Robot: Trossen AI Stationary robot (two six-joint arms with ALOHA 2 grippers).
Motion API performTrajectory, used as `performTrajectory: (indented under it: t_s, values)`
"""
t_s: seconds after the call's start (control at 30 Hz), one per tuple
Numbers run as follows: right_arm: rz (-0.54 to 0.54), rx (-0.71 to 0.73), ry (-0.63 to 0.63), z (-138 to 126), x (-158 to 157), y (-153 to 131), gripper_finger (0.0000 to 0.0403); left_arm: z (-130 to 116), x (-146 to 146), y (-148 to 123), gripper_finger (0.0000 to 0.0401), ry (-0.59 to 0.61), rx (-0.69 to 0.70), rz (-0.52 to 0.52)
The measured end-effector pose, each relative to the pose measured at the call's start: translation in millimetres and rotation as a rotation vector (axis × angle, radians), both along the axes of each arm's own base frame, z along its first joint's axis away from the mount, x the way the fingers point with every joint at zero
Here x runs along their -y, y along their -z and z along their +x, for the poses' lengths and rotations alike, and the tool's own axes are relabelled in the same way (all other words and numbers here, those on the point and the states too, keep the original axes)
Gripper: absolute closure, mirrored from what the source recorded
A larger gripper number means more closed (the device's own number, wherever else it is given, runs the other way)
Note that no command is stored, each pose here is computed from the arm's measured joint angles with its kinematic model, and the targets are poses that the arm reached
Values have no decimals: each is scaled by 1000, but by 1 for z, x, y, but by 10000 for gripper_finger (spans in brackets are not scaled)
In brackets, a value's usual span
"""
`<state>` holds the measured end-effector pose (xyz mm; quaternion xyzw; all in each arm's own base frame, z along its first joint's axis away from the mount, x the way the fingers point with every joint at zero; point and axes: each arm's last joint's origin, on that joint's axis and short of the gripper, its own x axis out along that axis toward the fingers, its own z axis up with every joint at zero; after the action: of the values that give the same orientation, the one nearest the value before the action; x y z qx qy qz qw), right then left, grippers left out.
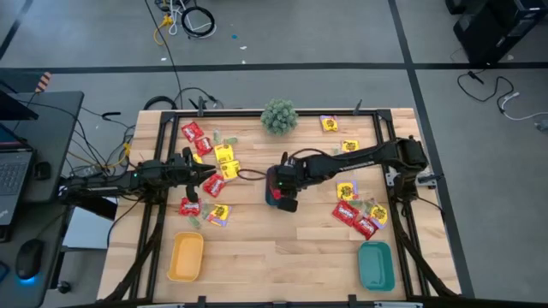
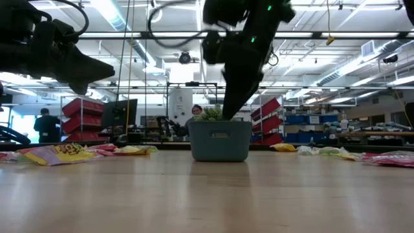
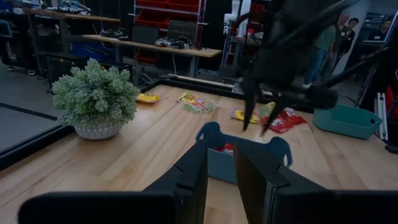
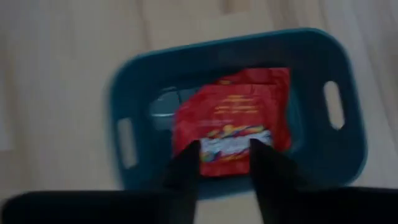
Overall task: Sort candy
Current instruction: Put the red candy pack into the blue bin
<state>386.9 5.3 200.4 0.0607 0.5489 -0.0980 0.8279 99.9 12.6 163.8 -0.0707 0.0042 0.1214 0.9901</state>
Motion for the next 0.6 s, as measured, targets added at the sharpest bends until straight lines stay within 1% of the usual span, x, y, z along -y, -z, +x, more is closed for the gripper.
performTrajectory:
  t_s: [0.07,0.1,0.13,0.27,0.37,0.5,0.6]
  values:
    - [7,-14,-6,4,8,10,366,0,0,0,321,0,-2,-2]
    - [4,-21,-9,6,12,15,383,0,0,0,321,0,-5,-4]
    - [3,-23,-16,8,15,20,390,1,0,1,321,0,-8,-7]
    - [54,-29,-34,15,22,37,387,2,0,3,321,-1,-32,-25]
    - [70,-25,-52,18,20,43,399,4,0,5,321,-2,-56,-30]
    - [70,-7,-65,19,14,41,397,5,0,7,321,-2,-81,-32]
    - [64,36,-72,19,10,29,395,6,-1,8,321,-3,-91,-33]
